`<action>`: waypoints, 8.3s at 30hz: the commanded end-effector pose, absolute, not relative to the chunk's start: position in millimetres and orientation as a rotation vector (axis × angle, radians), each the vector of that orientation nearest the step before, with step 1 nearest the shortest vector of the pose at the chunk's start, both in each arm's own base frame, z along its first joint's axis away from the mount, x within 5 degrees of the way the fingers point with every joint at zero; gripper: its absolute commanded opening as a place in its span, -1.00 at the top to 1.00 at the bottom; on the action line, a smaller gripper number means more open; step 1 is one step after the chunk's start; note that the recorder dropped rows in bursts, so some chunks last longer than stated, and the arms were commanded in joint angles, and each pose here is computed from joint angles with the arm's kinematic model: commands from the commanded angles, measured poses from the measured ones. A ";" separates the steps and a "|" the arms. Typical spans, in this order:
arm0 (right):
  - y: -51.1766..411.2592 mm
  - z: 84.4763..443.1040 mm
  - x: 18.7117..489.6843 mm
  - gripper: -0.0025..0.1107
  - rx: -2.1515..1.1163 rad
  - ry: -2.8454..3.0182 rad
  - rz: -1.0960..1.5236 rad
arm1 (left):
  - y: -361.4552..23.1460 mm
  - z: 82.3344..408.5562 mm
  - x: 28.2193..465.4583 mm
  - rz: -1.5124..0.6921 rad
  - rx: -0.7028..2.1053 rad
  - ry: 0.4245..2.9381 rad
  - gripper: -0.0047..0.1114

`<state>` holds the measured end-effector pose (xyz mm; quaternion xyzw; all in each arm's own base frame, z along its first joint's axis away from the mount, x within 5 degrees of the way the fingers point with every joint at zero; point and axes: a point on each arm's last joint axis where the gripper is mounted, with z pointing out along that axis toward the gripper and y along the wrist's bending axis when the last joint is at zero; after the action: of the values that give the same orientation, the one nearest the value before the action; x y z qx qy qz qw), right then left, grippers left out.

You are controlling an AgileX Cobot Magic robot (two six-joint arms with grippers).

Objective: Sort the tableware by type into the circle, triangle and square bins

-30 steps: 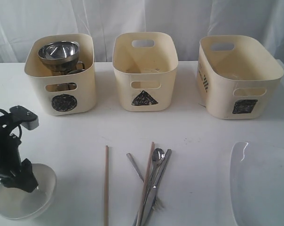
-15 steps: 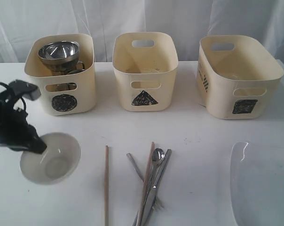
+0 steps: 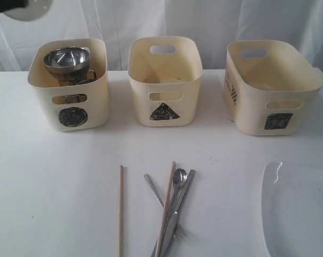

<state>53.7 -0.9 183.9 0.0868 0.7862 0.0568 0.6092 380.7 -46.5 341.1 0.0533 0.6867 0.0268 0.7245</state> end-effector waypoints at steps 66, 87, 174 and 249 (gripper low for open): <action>-0.9 182.8 53.6 0.96 0.200 1.811 0.130 | -25.4 454.0 164.9 0.003 0.257 1.644 0.92; -0.9 182.8 53.6 0.96 0.200 1.811 0.130 | -23.4 256.3 64.8 -0.289 0.150 2.346 0.92; -0.9 182.8 53.6 0.96 0.199 1.811 0.130 | -10.3 168.4 51.6 -0.193 -0.018 1.913 0.92; 169.8 273.6 274.1 0.96 -0.189 2.541 0.862 | -9.4 162.6 49.5 -0.149 0.023 1.979 0.92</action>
<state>291.8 133.7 286.7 -0.0054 0.9127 0.2748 0.3026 49.8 -8.9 163.3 0.0099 0.8355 -0.0579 0.5464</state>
